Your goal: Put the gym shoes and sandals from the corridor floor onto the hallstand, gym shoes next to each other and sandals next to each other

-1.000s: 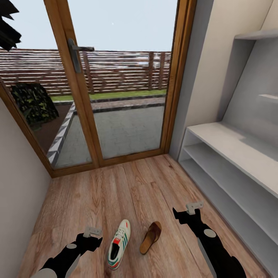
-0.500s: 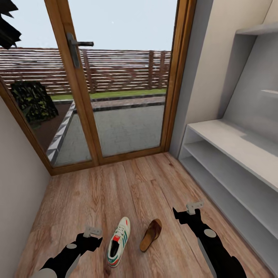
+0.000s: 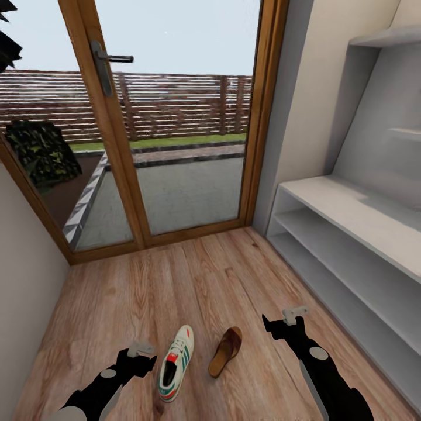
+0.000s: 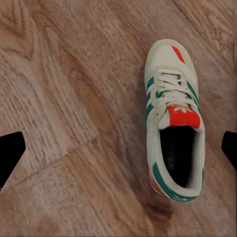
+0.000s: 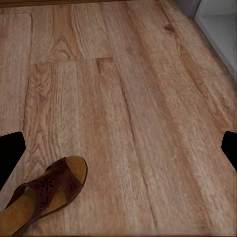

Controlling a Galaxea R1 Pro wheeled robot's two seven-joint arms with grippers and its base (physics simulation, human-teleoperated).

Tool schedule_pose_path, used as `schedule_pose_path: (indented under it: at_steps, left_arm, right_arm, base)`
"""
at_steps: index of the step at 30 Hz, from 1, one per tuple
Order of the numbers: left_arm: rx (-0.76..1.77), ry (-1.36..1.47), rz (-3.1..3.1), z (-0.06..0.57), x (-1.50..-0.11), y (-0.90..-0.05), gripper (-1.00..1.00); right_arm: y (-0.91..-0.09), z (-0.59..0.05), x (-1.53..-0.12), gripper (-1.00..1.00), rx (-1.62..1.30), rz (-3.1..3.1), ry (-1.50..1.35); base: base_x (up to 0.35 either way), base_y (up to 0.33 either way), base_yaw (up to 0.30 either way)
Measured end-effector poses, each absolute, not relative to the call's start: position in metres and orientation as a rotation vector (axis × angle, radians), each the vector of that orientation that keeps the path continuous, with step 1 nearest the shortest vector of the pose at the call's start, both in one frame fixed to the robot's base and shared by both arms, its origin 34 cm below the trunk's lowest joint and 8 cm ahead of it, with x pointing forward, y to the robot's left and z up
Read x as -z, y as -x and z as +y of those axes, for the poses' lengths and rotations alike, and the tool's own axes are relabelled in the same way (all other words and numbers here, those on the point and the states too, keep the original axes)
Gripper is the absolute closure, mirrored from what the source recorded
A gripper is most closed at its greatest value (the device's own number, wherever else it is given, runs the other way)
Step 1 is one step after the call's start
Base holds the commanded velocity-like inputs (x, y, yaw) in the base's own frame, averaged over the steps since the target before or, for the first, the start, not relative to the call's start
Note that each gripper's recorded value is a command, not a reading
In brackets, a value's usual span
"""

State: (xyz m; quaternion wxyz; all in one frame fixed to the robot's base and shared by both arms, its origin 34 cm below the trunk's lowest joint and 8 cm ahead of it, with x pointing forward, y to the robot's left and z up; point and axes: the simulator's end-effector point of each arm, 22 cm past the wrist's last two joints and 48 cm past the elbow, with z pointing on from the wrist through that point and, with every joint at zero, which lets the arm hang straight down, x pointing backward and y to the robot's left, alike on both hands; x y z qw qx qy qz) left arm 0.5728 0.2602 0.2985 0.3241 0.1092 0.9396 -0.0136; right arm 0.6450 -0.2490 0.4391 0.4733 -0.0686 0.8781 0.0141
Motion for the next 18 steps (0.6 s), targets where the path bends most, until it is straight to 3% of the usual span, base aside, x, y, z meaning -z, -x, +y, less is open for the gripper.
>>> schedule_pose_path:
  at_steps: [18]
  left_arm:
    - [0.038,-0.289,2.446,0.259,-0.263,-0.567,-1.00]
  right_arm:
    - [-0.636,-0.248,-0.403,-1.00,-0.035,2.142,0.170]
  base:
    - [0.000,0.000,-0.251]
